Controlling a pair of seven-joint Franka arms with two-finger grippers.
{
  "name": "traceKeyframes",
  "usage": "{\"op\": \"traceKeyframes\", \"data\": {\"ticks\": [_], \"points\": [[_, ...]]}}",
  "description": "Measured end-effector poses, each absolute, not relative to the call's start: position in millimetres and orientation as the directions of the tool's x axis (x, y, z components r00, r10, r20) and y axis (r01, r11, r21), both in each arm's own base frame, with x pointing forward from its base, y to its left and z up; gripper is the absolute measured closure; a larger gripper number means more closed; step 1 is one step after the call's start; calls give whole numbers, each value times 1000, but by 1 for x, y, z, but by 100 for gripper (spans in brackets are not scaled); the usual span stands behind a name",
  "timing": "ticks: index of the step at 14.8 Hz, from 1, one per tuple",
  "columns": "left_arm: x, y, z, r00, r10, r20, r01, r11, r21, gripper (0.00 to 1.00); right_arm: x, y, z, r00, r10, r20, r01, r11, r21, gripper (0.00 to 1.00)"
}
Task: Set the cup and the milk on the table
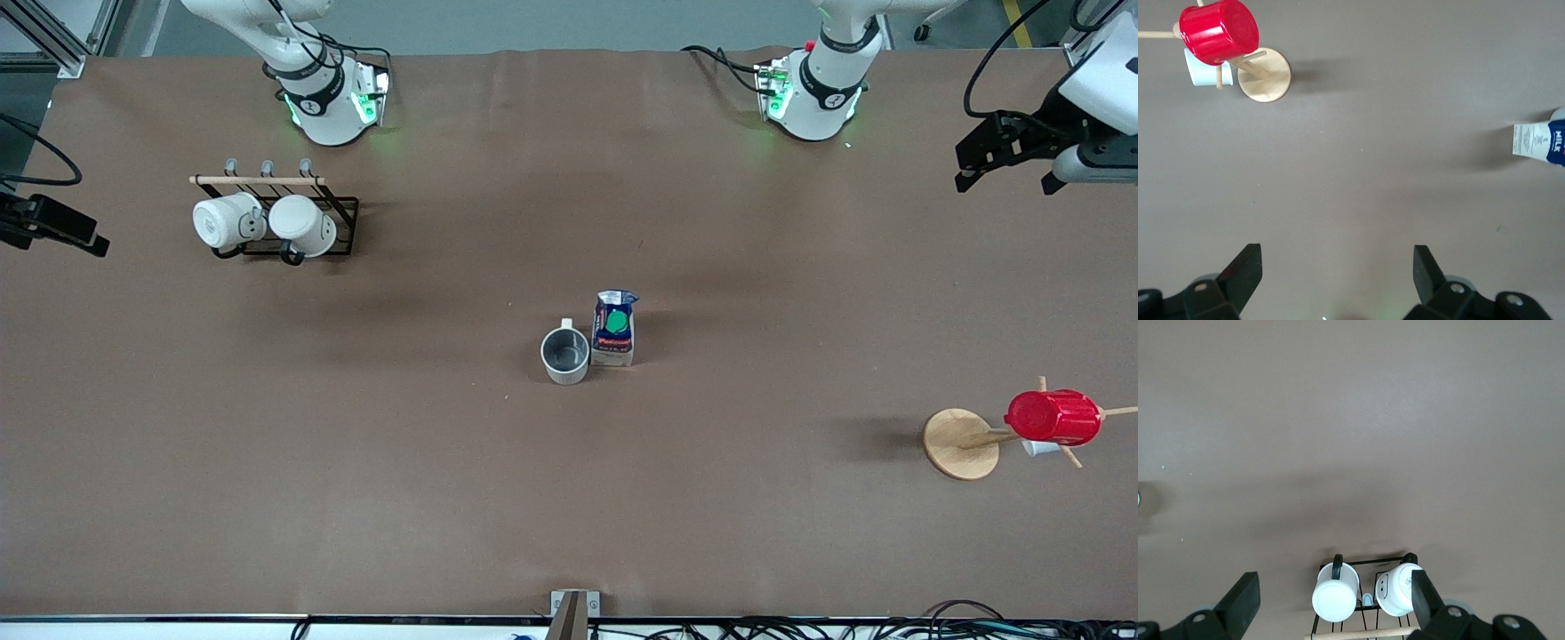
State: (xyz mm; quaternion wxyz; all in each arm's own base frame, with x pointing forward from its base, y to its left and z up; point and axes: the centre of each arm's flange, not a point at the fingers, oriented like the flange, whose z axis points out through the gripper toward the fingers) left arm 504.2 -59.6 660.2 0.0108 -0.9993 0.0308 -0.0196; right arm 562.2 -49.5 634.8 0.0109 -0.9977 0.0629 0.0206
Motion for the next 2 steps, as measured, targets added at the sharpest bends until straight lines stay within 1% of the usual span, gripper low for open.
{"op": "traceKeyframes", "data": {"ticks": [2], "points": [[508, -67, 661, 998, -46, 42, -45, -999, -21, 0, 562, -50, 635, 991, -125, -42, -126, -992, -19, 0]]}}
